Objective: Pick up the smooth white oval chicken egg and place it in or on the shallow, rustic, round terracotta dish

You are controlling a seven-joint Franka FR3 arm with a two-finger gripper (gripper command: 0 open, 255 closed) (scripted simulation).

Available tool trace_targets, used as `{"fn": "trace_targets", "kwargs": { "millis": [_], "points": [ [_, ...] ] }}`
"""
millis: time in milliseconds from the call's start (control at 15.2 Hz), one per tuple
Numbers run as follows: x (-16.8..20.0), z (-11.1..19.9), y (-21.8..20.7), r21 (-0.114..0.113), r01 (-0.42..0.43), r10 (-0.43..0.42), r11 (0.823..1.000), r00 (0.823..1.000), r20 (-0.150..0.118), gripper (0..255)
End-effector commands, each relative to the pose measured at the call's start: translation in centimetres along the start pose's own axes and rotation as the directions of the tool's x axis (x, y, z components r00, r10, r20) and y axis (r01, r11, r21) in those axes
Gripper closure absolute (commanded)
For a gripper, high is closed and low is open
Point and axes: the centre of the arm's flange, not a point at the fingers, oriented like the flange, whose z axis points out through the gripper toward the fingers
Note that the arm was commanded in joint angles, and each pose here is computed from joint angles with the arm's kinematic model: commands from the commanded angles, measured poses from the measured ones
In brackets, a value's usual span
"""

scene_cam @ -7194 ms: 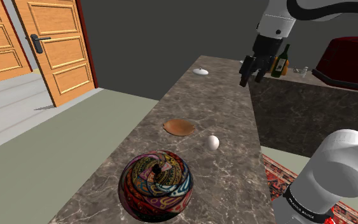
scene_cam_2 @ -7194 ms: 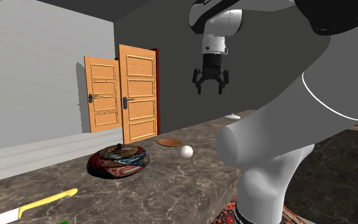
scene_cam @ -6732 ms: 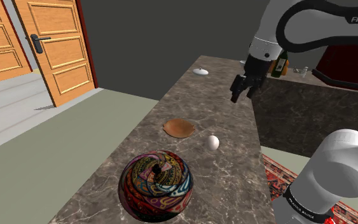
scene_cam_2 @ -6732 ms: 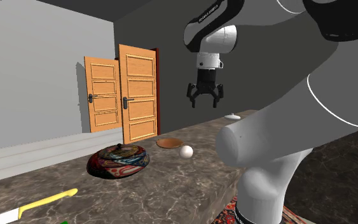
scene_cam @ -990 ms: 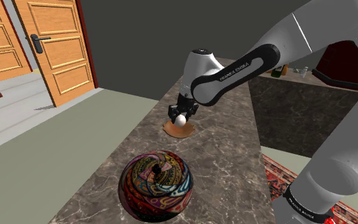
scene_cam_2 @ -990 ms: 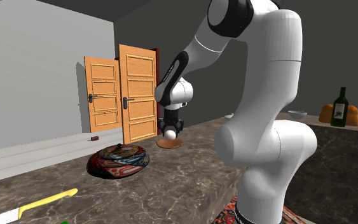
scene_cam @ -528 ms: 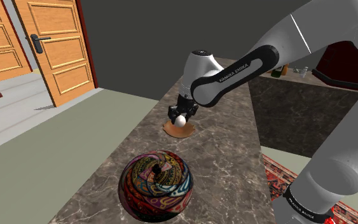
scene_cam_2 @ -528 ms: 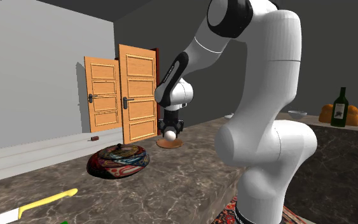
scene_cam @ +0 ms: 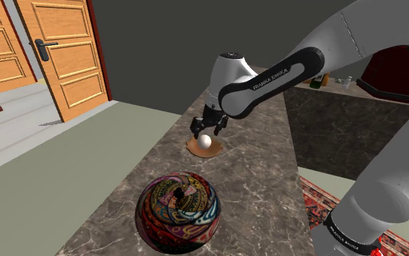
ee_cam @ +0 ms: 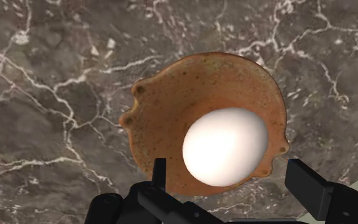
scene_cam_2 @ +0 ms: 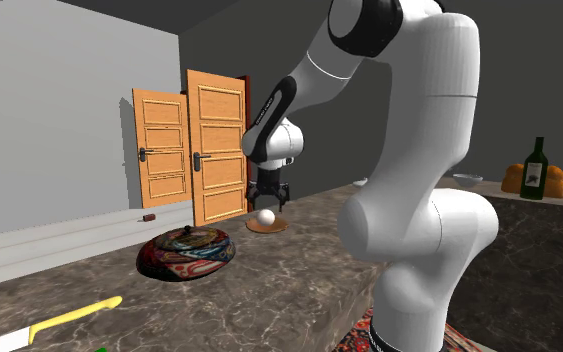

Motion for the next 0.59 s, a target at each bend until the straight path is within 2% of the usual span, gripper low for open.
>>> {"fn": "trace_targets", "kwargs": {
  "millis": [0,66,528],
  "points": [
    [0.1,-2.5,0.2,0.0,0.0,0.0,1.0,1.0,0.001,0],
    [0.1,-3.5,0.2,0.0,0.0,0.0,1.0,1.0,0.001,0],
    [0.1,-3.5,0.2,0.0,0.0,0.0,1.0,1.0,0.001,0]
  ]
}}
